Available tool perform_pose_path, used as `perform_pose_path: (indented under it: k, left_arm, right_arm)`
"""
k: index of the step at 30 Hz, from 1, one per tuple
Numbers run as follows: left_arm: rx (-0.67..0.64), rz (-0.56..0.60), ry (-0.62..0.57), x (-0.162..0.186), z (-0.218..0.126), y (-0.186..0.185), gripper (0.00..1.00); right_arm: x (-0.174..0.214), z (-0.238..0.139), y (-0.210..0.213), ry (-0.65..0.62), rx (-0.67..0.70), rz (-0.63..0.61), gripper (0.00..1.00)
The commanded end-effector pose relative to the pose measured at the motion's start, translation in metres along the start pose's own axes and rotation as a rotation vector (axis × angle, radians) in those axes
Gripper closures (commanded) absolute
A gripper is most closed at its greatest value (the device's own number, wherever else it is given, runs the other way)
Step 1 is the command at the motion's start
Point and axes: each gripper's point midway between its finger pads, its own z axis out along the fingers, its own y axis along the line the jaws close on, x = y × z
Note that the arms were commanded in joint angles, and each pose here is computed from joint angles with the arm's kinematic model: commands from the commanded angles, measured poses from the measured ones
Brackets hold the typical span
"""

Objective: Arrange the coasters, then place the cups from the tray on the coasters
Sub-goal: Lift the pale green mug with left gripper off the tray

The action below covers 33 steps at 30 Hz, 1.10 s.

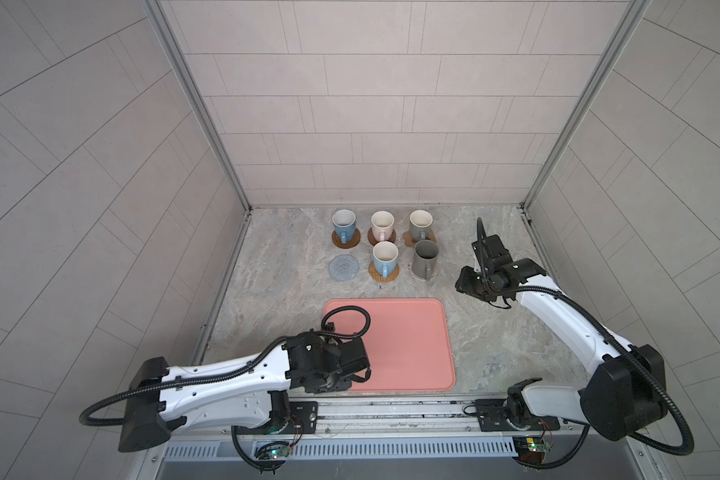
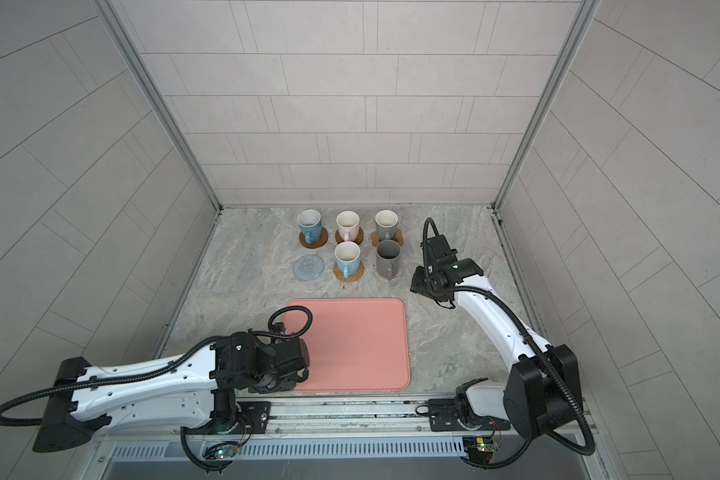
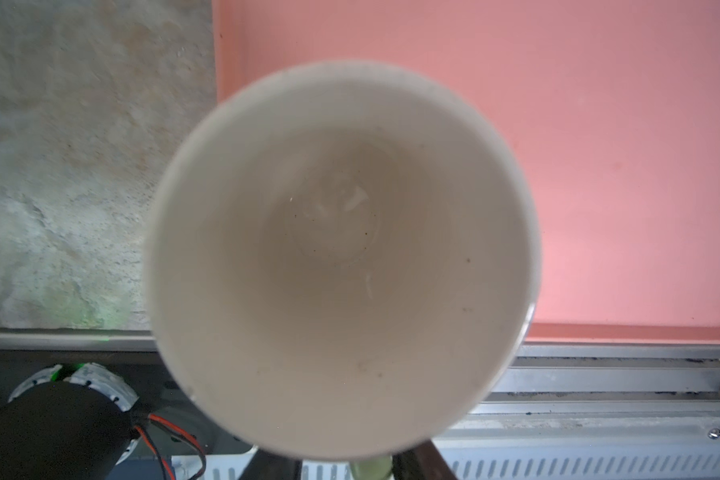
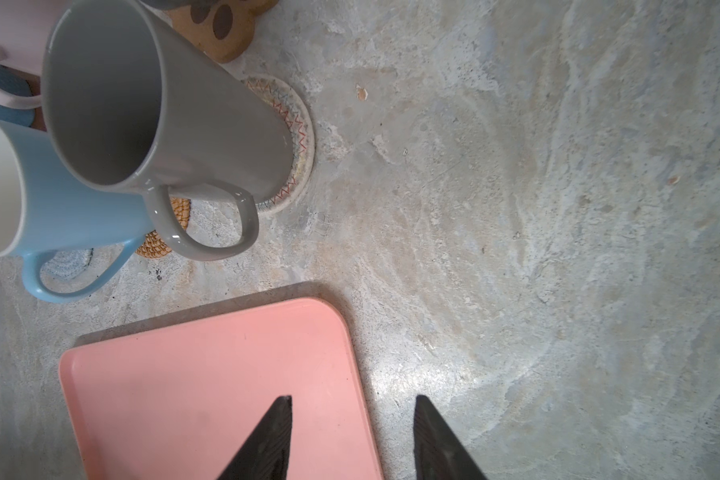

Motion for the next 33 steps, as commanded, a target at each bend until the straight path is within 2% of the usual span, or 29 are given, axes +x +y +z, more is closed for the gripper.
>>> perform_pose_path:
  k: [1,19,33]
  left_arm:
    - [-0.035,0.017,-0.067,-0.014,-0.001,0.009,0.61]
    - [-0.073,0.094,-0.058,-0.029,0.014,0.007,0.68]
    - [-0.123,0.155,-0.05,-0.034,0.014,0.009,0.83]
  right_arm:
    - [0.002,-0.002,-0.006,-0.009,0.017,0.017,0.5]
    - [0.003,-0.008,-0.008,-0.023,0.024,0.028,0.5]
    - [0.003,-0.013,-0.011,-0.034,0.029,0.038,0.5]
